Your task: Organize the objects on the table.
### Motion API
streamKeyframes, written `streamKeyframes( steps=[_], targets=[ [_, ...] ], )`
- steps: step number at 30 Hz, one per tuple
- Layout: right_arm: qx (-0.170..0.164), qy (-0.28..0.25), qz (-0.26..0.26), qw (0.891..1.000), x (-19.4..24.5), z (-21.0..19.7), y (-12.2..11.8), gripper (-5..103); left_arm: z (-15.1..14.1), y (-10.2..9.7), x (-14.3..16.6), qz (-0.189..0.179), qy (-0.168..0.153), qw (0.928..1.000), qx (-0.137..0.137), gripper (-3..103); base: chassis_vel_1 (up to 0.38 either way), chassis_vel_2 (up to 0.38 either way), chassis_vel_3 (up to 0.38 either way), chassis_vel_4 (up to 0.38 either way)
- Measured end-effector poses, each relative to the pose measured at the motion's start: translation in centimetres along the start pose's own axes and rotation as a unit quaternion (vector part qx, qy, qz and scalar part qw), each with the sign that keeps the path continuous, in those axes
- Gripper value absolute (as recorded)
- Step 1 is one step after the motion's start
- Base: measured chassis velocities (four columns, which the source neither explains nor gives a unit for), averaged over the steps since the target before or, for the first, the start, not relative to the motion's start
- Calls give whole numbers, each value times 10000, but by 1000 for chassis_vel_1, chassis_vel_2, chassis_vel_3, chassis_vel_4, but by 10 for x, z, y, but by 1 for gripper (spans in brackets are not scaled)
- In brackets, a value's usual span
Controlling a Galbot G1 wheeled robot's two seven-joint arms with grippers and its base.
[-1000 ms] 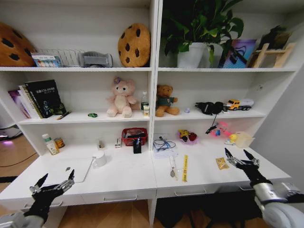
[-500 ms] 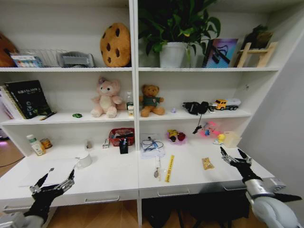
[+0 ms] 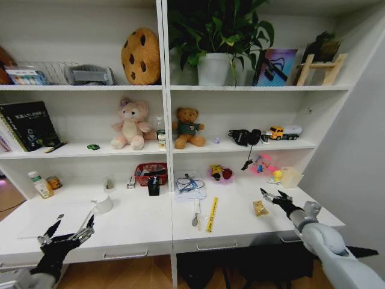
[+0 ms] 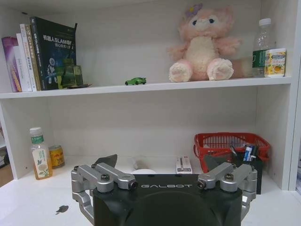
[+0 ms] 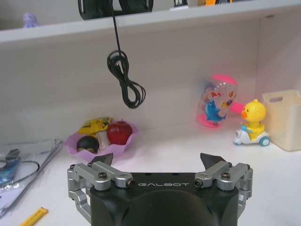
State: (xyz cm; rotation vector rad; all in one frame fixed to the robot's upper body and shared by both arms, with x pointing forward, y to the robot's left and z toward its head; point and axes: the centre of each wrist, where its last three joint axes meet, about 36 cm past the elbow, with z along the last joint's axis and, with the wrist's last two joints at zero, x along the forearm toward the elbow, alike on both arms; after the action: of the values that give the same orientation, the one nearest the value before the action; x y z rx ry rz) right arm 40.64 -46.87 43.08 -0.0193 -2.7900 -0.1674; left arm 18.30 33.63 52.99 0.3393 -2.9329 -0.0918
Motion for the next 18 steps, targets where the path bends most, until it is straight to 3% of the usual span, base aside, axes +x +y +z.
streamKeyframes(
  steps=[6, 11, 12, 14, 15, 17, 18],
  targets=[
    [29, 270, 22, 9996, -21, 13, -6, 103, 0, 0, 0, 1, 0, 10000, 0, 100, 0, 0, 0, 0],
    [49, 403, -12, 9992, -39, 21, -4, 97, 0, 0, 0, 1, 0, 10000, 0, 100, 0, 0, 0, 0],
    [57, 444, -35, 9990, -44, 25, -1, 92, 0, 0, 0, 1, 0, 10000, 0, 100, 0, 0, 0, 0],
    [56, 465, -55, 9989, -47, 28, 2, 92, 0, 0, 0, 1, 0, 10000, 0, 100, 0, 0, 0, 0],
    [36, 481, -52, 9988, -49, 31, 5, 86, 0, 0, 0, 1, 0, 10000, 0, 100, 0, 0, 0, 0],
    [12, 503, -45, 9987, -50, 33, 7, 86, 0, 0, 0, 1, 0, 10000, 0, 100, 0, 0, 0, 0],
    [4, 534, -40, 9986, -50, 37, 8, 76, 0, 0, 0, 1, 0, 10000, 0, 100, 0, 0, 0, 0]
  ],
)
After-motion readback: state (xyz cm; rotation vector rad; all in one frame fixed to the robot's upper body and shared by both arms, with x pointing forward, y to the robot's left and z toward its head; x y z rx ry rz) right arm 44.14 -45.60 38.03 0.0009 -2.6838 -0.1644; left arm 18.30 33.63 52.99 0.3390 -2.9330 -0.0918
